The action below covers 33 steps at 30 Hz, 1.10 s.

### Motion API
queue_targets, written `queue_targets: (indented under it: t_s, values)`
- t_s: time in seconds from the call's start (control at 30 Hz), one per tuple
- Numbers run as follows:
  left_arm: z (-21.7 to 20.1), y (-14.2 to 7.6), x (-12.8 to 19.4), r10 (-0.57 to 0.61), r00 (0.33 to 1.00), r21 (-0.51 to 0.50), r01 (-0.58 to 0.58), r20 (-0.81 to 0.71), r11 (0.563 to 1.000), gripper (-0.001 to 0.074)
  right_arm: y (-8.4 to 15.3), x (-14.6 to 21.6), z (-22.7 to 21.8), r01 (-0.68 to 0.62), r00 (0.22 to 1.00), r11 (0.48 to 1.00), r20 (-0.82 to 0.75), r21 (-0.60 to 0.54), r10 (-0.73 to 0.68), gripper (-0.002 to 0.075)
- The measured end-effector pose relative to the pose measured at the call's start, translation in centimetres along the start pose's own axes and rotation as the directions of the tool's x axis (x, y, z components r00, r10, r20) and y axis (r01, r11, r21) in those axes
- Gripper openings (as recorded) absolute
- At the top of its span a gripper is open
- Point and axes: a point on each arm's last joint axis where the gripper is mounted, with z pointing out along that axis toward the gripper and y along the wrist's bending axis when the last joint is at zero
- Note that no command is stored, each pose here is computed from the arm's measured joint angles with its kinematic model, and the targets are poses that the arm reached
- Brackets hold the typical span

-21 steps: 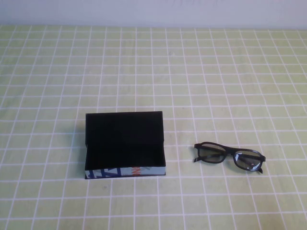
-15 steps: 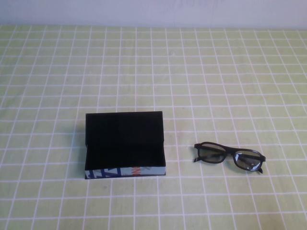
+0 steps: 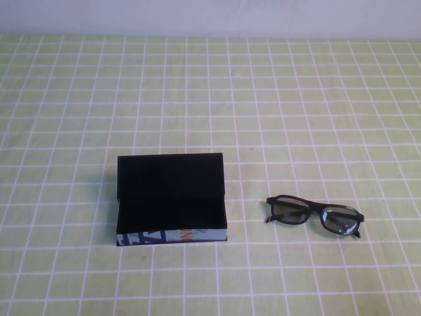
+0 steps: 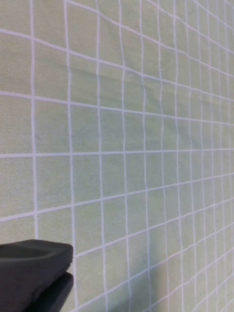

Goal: Return glasses to glasses case

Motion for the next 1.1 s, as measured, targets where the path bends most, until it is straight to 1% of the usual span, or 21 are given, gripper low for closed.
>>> queue_targets:
  t_s: [0.37,0.43,0.5,0.6,0.67,0.73,0.8,0.87,0.9,0.97,1.1]
  values:
    - [0.0,0.0,0.0,0.000,1.000,0.000,0.000,0.000,1.000,-0.0002,0.0,0.0,0.0,0.000,1.000,1.000,0.000,0.000,0.000,-0.0012]
    - [0.0,0.0,0.0,0.000,1.000,0.000,0.000,0.000,1.000,-0.0002,0.1,0.0,0.0,-0.016,1.000,1.000,0.001,-0.006,0.016,-0.0012]
    - [0.0,0.0,0.0,0.000,1.000,0.000,0.000,0.000,1.000,-0.0002,0.2,-0.1,0.0,-0.055,0.998,0.998,0.009,-0.019,0.055,-0.0012]
    - [0.0,0.0,0.0,0.000,1.000,0.000,0.000,0.000,1.000,-0.0002,0.5,-0.4,0.0,-0.190,0.981,0.980,0.037,-0.065,0.192,-0.0012]
    - [0.0,0.0,0.0,0.000,1.000,0.000,0.000,0.000,1.000,-0.0002,0.7,-0.8,-0.1,-0.289,0.954,0.952,0.059,-0.099,0.296,-0.0012]
    - [0.0,0.0,0.0,0.000,1.000,0.000,0.000,0.000,1.000,-0.0002,0.8,-1.2,-0.1,-0.394,0.909,0.909,0.087,-0.134,0.407,-0.0012]
    - [0.0,0.0,0.0,0.000,1.000,0.000,0.000,0.000,1.000,-0.0002,0.8,-1.7,-0.2,-0.513,0.838,0.841,0.111,-0.174,0.534,-0.0012]
    - [0.0,0.0,0.0,0.000,1.000,0.000,0.000,0.000,1.000,-0.0002,0.7,-2.1,-0.3,-0.602,0.765,0.772,0.130,-0.204,0.630,-0.0012]
    - [0.0,0.0,0.0,0.000,1.000,0.000,0.000,0.000,1.000,-0.0002,0.6,-2.2,-0.3,-0.632,0.734,0.744,0.140,-0.214,0.664,-0.0012]
    - [0.0,0.0,0.0,0.000,1.000,0.000,0.000,0.000,1.000,-0.0002,0.5,-2.4,-0.3,-0.670,0.692,0.707,0.152,-0.226,0.705,-0.0012]
    - [0.0,0.0,0.0,0.000,1.000,0.000,0.000,0.000,1.000,-0.0002,0.5,-2.5,-0.4,-0.702,0.657,0.671,0.147,-0.238,0.739,-0.0011]
